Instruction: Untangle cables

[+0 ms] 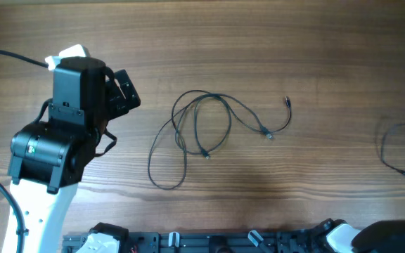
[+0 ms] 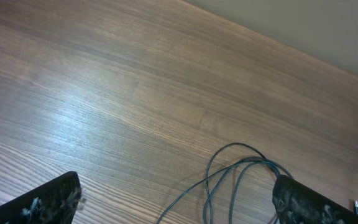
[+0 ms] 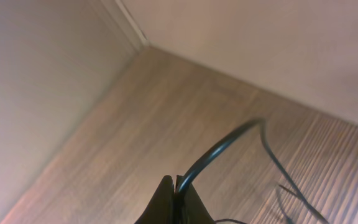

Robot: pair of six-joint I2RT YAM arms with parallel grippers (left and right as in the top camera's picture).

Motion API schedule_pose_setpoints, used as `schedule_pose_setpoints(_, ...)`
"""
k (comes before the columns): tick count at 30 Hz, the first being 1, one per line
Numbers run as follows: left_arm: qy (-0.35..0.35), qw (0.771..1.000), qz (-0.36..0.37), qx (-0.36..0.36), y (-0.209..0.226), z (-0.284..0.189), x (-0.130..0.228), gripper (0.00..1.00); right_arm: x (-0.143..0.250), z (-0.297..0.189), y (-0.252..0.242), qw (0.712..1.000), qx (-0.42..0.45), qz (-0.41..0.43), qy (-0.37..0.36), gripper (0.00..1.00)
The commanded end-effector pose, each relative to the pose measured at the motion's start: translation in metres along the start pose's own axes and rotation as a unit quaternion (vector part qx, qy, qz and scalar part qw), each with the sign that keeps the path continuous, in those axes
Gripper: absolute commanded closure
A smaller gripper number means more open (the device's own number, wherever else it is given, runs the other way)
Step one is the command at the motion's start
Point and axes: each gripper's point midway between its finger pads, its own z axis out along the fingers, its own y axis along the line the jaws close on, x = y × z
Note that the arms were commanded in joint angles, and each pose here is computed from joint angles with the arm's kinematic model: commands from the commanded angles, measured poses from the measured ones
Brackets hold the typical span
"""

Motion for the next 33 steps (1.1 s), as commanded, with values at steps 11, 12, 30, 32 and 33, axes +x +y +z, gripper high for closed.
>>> schedule_pose_setpoints(11,-0.004,1.000,-0.006,0.003,0.001,-0.002,-0.002,0.00,0.097,0.092,-0.045,0.976,0.040,0.090,0.194,0.31)
schedule_pose_setpoints(12,-0.004,1.000,-0.006,0.003,0.001,-0.002,-0.002,0.00,0.098,0.093,-0.046,0.975,0.041,0.091,0.197,0.10)
schedule_pose_setpoints(30,-0.004,1.000,-0.006,0.003,0.001,-0.002,-0.002,0.00,0.162,0.084,0.087,0.944,-0.145,-0.076,0.287,0.00)
schedule_pose_setpoints(32,-0.004,1.000,-0.006,0.003,0.001,-0.002,-0.002,0.00,0.183,0.077,0.119,0.929,-0.172,-0.115,0.306,0.00)
schedule_pose_setpoints(33,-0.004,1.000,-0.006,0.003,0.001,-0.002,-0.002,0.00,0.196,0.072,0.137,0.920,-0.187,-0.137,0.317,0.00)
